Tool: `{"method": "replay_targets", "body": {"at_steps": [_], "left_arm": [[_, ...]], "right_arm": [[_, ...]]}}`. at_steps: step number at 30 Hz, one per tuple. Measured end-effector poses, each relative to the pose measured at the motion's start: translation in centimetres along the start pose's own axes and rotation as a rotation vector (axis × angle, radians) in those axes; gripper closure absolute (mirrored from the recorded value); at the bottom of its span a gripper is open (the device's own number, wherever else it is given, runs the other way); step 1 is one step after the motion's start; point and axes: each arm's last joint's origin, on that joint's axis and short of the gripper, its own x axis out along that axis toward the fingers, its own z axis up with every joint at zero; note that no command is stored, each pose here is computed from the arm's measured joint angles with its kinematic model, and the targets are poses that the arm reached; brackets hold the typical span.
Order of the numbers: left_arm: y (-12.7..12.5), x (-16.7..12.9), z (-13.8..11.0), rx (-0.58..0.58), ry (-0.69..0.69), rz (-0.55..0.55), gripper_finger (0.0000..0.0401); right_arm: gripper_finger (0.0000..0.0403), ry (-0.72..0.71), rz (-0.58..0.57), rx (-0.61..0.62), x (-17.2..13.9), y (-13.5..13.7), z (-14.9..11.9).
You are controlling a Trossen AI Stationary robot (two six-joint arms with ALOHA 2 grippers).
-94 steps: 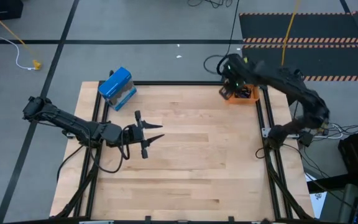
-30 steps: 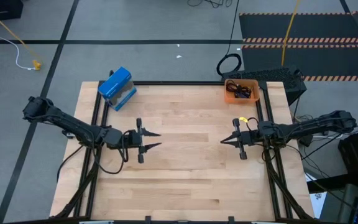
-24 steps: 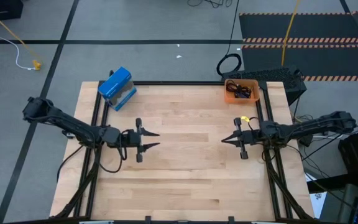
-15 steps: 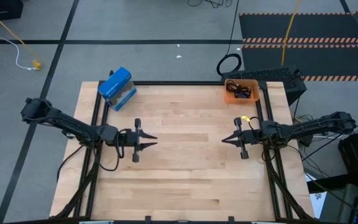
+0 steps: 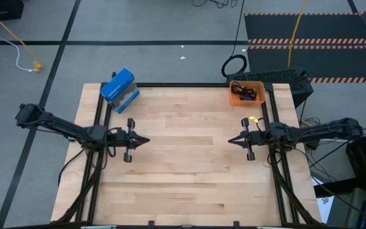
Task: Pick and place USB-C Cables
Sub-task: Return to Home Position
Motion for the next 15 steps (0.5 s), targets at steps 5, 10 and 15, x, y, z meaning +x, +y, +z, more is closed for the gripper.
{"method": "replay_targets", "body": {"at_steps": [5,10,15], "left_arm": [[0.1,-1.2,-0.6,-0.019,-0.029,-0.006,0.0387],[0.2,-1.7,-1.1,-0.017,-0.012,-0.018,0.0397],[0.1,-1.9,-1.0,-0.016,-0.017,-0.060,0.0396]], "right_arm": [[0.0399,0.005,-0.011,0.007,-0.4,-0.1,0.0],[0.0399,-0.028,-0.019,0.012,-0.6,-0.2,0.3],[0.0399,-0.020,-0.017,0.013,-0.8,-0.2,0.3]]}}
